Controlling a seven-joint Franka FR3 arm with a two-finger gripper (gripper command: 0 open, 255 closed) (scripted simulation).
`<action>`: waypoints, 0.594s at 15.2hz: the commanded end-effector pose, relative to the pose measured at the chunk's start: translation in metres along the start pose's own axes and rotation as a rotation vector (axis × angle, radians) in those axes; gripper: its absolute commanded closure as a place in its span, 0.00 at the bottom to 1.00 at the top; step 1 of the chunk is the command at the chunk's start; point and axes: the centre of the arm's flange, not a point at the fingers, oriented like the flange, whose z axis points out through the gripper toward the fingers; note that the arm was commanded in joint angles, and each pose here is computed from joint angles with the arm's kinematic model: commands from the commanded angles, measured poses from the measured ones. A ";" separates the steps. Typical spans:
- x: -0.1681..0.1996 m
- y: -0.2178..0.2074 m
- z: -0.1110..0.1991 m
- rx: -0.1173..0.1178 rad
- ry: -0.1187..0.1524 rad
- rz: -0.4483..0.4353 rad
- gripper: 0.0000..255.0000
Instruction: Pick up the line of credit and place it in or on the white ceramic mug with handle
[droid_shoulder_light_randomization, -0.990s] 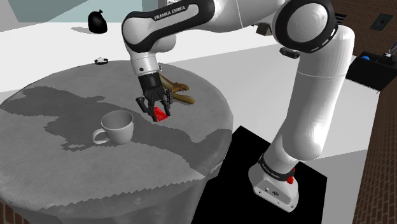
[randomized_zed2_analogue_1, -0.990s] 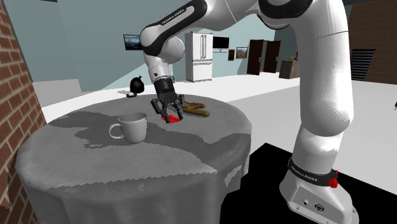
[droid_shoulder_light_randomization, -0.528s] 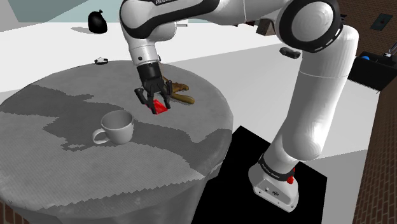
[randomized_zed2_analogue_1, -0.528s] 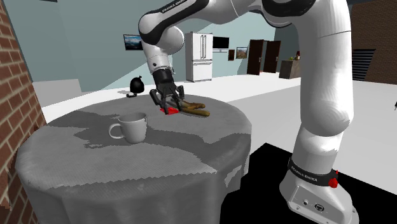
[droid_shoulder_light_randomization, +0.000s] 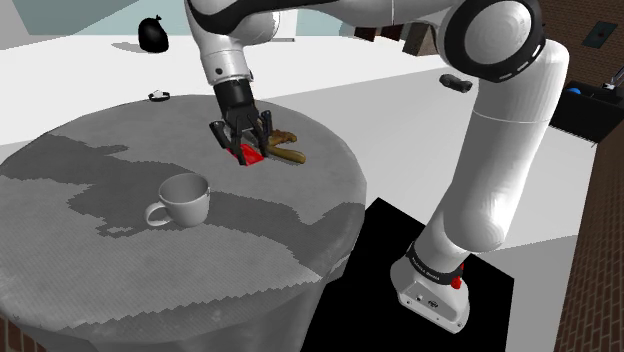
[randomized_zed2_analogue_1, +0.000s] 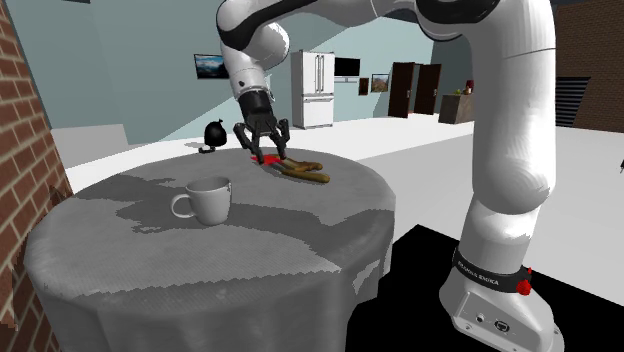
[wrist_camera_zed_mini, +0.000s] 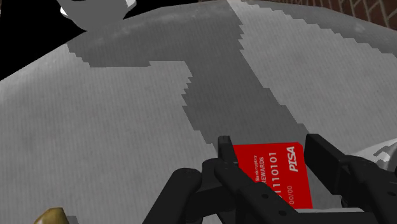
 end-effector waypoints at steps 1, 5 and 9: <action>-0.007 -0.001 -0.010 0.000 0.000 0.000 1.00; -0.019 -0.001 -0.028 0.000 0.000 0.000 1.00; -0.023 -0.040 -0.030 0.000 0.000 0.000 1.00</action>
